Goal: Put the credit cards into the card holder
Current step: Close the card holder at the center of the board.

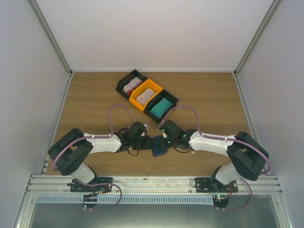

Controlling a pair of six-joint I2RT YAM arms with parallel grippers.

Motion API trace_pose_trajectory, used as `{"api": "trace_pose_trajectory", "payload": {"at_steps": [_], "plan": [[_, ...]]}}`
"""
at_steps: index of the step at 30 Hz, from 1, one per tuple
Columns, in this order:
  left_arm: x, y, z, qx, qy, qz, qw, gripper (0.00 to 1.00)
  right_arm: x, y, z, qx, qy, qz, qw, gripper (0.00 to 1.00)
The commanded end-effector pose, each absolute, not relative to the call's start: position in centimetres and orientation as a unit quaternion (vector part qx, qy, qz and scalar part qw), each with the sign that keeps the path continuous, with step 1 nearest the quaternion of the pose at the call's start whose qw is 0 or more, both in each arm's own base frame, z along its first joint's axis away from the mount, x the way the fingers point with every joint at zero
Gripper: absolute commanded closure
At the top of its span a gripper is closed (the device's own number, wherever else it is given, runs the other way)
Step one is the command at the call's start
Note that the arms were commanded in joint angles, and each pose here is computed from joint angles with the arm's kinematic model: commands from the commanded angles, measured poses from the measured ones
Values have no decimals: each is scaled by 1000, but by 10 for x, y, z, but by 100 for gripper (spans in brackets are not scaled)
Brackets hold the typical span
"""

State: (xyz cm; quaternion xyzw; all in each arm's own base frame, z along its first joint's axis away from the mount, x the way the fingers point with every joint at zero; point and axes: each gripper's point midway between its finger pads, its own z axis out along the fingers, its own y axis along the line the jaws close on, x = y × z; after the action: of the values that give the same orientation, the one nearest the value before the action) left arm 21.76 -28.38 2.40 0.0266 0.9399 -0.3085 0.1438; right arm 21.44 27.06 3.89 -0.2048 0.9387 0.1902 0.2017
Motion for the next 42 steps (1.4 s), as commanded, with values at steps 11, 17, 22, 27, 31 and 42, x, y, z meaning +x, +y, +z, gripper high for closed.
{"api": "trace_pose_trajectory", "payload": {"at_steps": [11, 17, 22, 27, 31, 42], "plan": [[217, -273, -3, 22, 956, -262, 130, 74, 181, 266, 22, -238, 941, 199, 134, 100], [216, -275, -2, 25, 955, -265, 128, 74, 190, 264, 12, -221, 948, 179, 141, 99], [215, -275, -2, 26, 955, -267, 127, 74, 186, 266, 9, -223, 948, 185, 133, 100], [216, -275, -2, 25, 955, -265, 129, 74, 175, 262, 6, -234, 948, 182, 116, 99], [216, -273, -4, 23, 956, -261, 128, 74, 167, 257, 5, -237, 948, 181, 108, 99], [214, -273, -9, 21, 958, -259, 120, 75, 157, 262, -2, -251, 944, 193, 95, 99]]}}
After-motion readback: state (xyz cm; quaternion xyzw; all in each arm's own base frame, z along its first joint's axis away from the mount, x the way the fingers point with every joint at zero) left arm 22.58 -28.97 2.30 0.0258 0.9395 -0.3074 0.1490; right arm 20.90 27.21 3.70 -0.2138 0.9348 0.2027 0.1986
